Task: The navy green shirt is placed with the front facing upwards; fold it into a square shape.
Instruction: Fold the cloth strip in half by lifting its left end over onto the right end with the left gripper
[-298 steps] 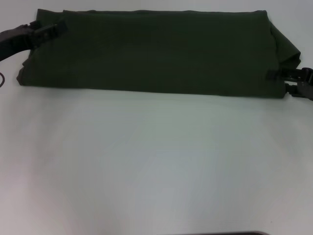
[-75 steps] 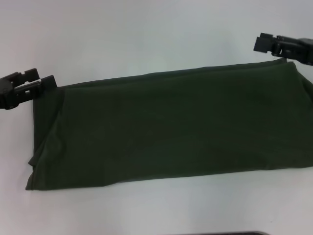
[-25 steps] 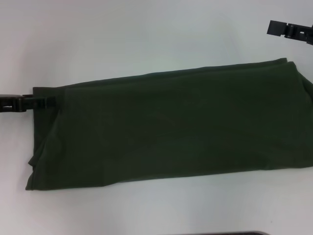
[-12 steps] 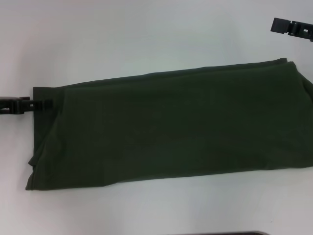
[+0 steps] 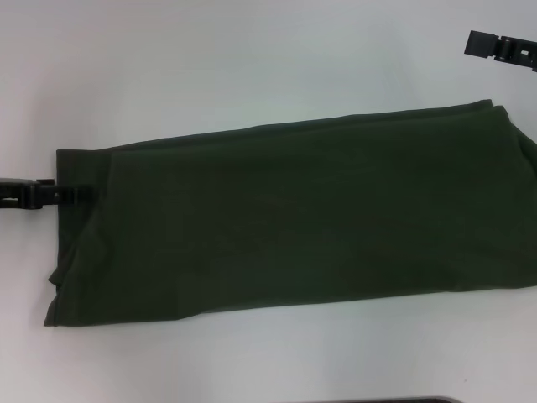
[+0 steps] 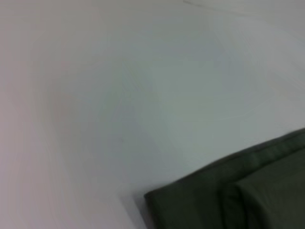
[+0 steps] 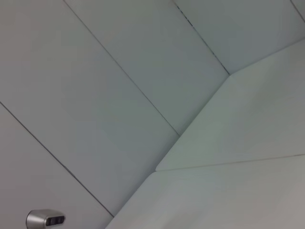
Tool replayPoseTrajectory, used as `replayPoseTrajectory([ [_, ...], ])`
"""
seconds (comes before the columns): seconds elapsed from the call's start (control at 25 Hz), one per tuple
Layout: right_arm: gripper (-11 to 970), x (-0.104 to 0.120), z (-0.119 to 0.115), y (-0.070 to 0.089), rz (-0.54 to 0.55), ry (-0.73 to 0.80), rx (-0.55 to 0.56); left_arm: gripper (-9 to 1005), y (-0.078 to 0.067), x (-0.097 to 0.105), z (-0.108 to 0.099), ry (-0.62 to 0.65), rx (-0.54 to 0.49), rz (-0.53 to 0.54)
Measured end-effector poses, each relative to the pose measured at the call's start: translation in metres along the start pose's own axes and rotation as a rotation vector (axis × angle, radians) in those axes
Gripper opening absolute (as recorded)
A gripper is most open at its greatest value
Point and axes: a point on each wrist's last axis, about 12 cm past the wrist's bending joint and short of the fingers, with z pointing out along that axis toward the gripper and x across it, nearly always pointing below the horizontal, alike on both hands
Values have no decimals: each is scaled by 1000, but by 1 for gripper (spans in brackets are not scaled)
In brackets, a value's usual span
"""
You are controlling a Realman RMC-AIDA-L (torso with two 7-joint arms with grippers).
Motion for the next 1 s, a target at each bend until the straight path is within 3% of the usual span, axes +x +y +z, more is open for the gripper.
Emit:
replayPoseTrajectory([
  [1.0,884,1,-2,0,4,-8,5,818,-16,3,7,103,99,43],
])
